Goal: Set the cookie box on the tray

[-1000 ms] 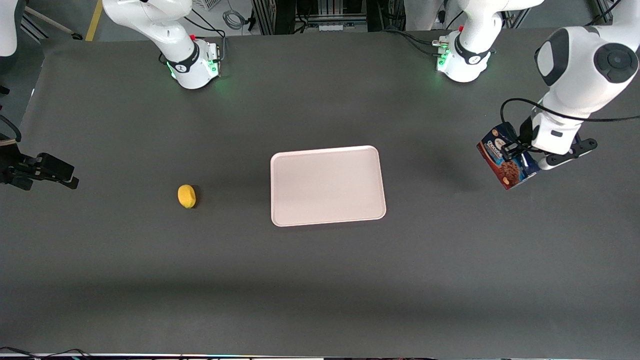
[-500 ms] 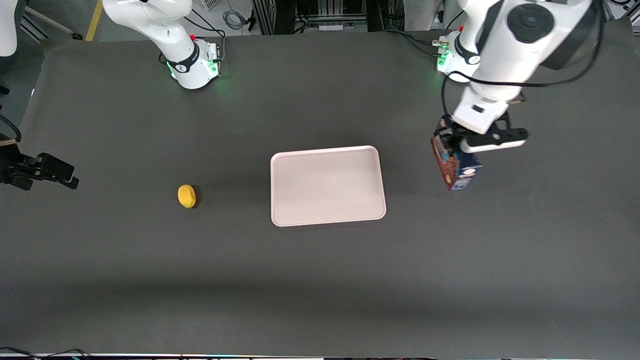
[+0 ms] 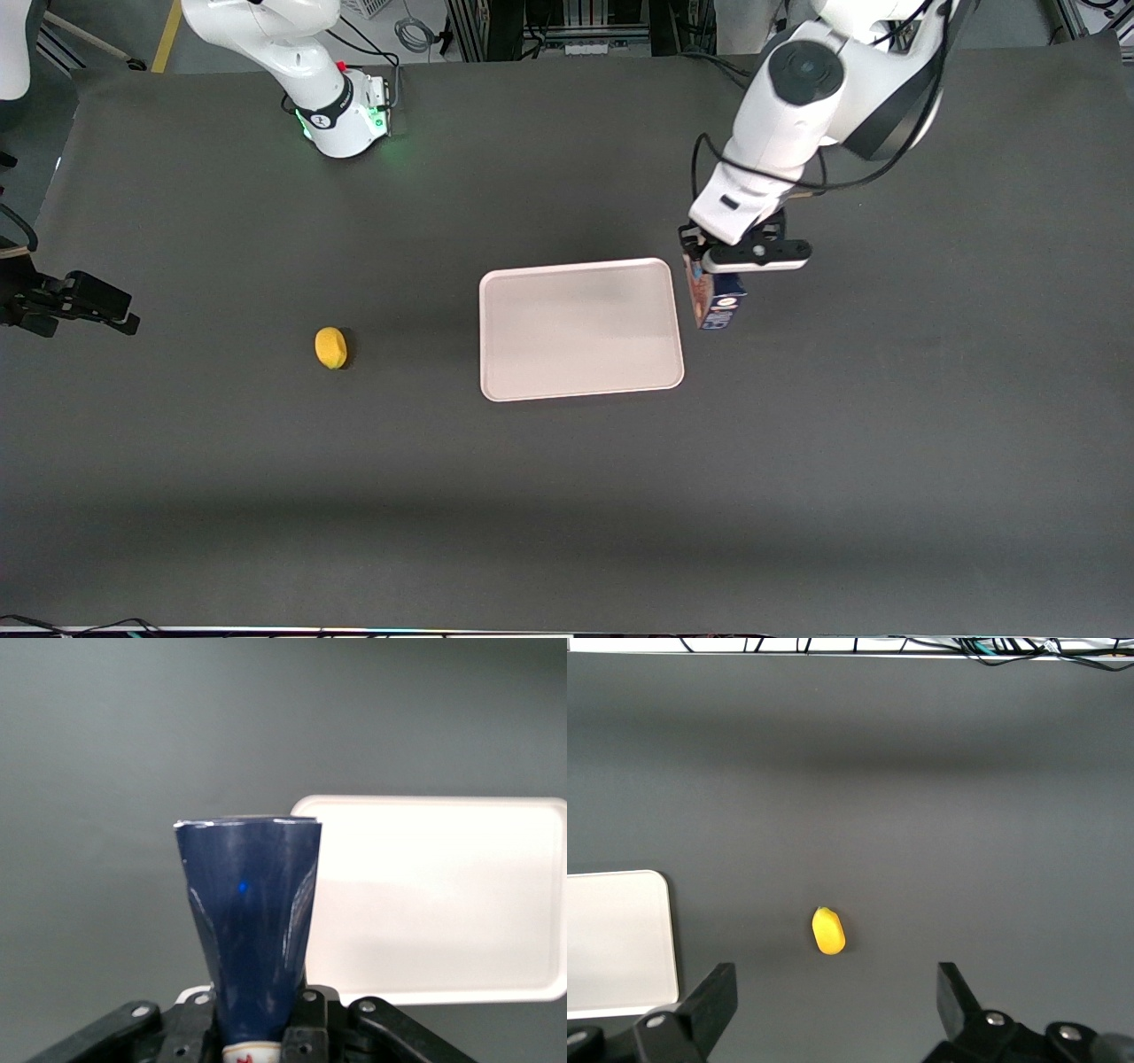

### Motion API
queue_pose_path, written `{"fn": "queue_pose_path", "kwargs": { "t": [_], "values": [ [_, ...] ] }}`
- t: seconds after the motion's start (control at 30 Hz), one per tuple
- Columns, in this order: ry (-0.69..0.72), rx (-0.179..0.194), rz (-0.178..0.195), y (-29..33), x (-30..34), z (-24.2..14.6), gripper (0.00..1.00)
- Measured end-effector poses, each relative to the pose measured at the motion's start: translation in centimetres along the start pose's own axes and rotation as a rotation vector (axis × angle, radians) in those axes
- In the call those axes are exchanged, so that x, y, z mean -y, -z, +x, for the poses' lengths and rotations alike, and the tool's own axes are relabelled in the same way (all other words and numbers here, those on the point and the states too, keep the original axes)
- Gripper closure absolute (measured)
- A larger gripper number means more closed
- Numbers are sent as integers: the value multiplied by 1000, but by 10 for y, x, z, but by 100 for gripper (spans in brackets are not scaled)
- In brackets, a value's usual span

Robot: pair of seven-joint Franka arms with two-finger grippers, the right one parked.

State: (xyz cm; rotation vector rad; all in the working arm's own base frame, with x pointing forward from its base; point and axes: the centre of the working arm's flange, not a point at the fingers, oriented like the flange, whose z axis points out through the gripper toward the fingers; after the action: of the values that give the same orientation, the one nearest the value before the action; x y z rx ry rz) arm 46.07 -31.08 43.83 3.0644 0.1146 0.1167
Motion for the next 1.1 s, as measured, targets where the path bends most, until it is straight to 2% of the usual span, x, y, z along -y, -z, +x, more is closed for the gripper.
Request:
{"fn": "queue_pose_path", "kwargs": {
  "t": [0.2,0.43,0.63,0.97,1.1],
  "values": [
    [4,36,-39,-50,-24,-3,74],
    [-24,38,-26,-107,-42,-8,74],
    [-33,52,-30,-140,-52,-13,74],
    [-5,42,-45,-169,-46,-2,74],
    [-13,30,-32,-181,-40,3,74]
  ]
}}
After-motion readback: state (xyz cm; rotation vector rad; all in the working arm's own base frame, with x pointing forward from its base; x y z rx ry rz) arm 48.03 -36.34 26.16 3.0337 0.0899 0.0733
